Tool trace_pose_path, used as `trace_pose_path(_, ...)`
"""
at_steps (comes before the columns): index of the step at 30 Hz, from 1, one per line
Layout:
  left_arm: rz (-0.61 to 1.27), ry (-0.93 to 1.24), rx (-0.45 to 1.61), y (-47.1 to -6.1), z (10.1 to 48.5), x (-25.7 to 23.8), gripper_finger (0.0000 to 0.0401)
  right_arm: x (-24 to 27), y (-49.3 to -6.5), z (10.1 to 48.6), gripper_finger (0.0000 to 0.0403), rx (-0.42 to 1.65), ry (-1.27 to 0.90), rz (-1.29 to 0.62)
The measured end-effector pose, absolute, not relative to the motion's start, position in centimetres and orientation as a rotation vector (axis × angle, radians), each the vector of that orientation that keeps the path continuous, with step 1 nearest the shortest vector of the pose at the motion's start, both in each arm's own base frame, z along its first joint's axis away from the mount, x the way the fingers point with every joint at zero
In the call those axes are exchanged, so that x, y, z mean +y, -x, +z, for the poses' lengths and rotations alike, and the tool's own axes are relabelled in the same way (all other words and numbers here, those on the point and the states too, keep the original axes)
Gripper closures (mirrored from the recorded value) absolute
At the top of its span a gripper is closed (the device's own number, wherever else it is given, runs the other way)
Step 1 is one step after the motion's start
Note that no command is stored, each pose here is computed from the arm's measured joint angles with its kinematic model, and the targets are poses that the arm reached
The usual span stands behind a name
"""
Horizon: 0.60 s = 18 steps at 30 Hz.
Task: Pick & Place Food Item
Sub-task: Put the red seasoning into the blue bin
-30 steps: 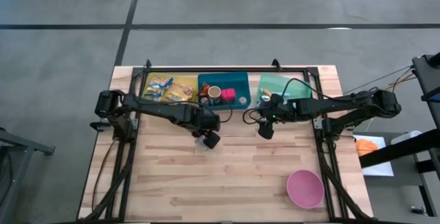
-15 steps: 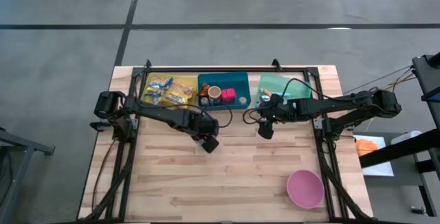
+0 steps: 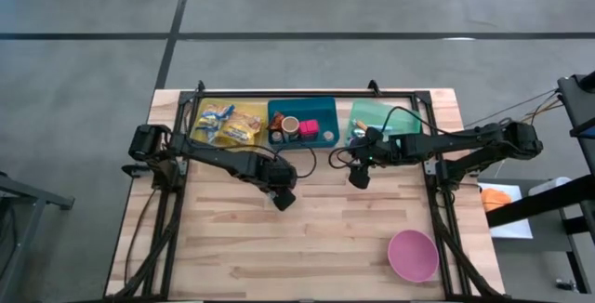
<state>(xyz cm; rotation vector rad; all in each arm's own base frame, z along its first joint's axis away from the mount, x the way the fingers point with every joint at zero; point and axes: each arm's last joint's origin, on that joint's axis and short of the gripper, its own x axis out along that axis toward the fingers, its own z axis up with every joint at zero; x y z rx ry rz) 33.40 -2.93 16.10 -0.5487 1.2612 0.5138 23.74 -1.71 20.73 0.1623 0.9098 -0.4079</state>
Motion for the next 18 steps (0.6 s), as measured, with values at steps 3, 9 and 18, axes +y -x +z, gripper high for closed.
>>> trace_pose_path(3, 0.51, 0.514, 1.273, -33.72, 15.46, -3.25, 0.009, -1.65, -23.77, 20.75, 0.0135, 0.907, -0.161, -0.405)
trace_pose_path(9, 0.502, 0.501, 1.247, -34.05, 15.25, -3.25, 0.0089, -1.45, -23.79, 20.76, 0.0135, 0.906, -0.161, -0.398)
trace_pose_path(18, 0.505, 0.506, 1.247, -34.02, 15.2, -3.31, 0.0093, -1.29, -23.81, 20.76, 0.0135, 0.904, -0.162, -0.394)
